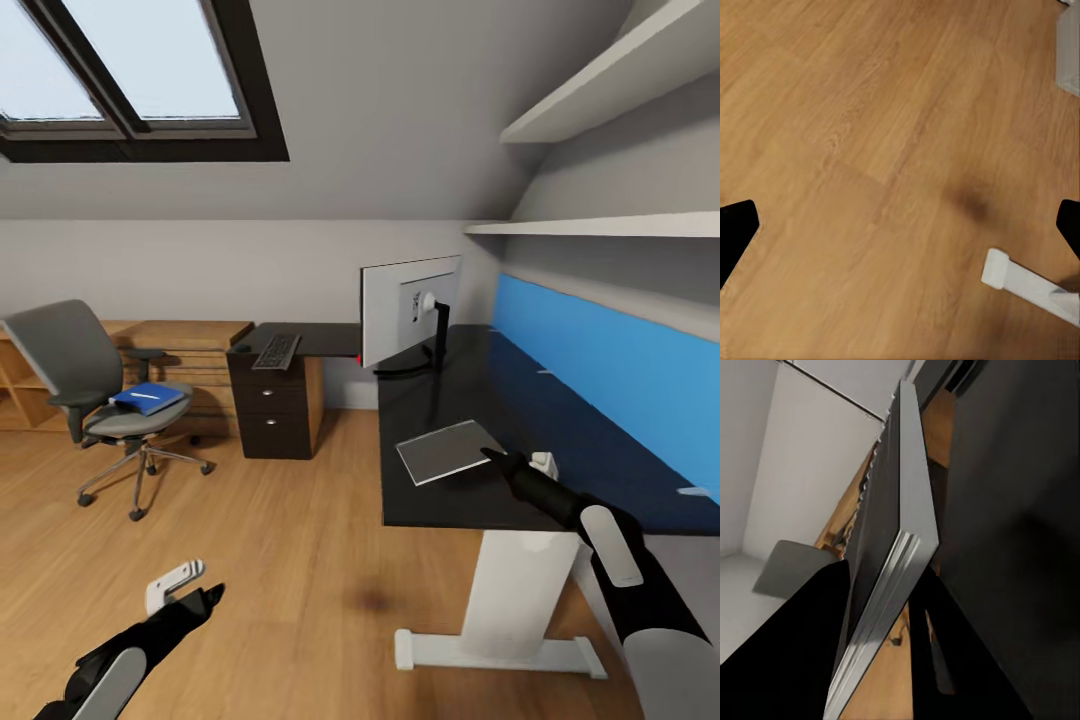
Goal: In the bedroom, organize the workspace by keeping the computer under the desk, ensuring the monitor is on the desk, placing the keyboard on the desk next to the monitor, placing the mouse on the desk next to the keyboard, moving the folder from the swivel chair onto the desk next to the mouse, stacking the notebook on top of the folder with the pen on top of the notebook, and positioning the swivel chair next to the desk.
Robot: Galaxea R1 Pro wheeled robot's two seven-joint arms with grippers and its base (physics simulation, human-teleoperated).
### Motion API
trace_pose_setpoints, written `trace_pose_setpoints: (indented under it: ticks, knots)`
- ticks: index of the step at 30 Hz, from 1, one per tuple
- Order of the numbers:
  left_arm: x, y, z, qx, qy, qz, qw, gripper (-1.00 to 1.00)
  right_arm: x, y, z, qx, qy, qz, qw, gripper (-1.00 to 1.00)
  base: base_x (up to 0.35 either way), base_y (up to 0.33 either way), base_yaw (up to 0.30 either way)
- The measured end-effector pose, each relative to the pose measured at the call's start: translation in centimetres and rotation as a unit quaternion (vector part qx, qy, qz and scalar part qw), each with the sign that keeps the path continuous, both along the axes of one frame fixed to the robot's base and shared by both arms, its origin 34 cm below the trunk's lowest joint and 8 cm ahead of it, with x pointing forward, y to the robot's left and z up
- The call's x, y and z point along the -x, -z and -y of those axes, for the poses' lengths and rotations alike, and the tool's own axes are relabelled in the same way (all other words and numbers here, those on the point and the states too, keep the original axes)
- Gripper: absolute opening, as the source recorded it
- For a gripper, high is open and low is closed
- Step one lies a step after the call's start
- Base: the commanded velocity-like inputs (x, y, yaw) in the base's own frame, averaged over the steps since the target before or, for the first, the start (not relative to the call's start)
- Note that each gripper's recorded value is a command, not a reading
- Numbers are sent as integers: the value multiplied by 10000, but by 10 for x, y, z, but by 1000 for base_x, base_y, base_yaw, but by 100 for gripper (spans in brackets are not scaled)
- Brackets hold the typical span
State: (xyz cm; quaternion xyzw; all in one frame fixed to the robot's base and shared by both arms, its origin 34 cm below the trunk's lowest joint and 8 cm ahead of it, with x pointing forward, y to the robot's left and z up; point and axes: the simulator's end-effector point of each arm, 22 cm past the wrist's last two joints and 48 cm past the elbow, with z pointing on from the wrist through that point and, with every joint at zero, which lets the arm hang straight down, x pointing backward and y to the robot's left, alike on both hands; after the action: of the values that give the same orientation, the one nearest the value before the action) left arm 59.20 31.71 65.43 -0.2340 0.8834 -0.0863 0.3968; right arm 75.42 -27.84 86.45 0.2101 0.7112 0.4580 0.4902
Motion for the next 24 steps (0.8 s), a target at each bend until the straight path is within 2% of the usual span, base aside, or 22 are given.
trace_pose_setpoints:
  ticks: [4, 9, 12, 19, 20, 24]
  knots:
    - [2, 3, 8, -159, 150, -20, 9998, 100, 1, 2, -5, -37, -30, -11, 10000, -100, 1, 334, 1]
    - [2, 3, 10, -233, 202, -20, 9995, 100, 2, 3, -9, -72, -55, -21, 10000, -100, 0, 334, 0]
    - [2, 3, 10, -242, 211, -22, 9995, 100, 2, 4, -11, -91, -64, -28, 9999, -100, 0, 335, 0]
    - [3, 5, 17, -217, 255, -31, 9994, 100, 8, 10, -25, -197, -332, -230, 9990, -100, 16, 333, 0]
    - [4, 6, 27, -145, 304, -41, 9994, 100, 10, 11, -30, -241, -416, -279, 9985, -100, 125, 321, 0]
    - [4, 7, 33, -108, 338, -41, 9994, 100, 10, 11, -30, -245, -418, -274, 9984, -100, 181, 307, 0]
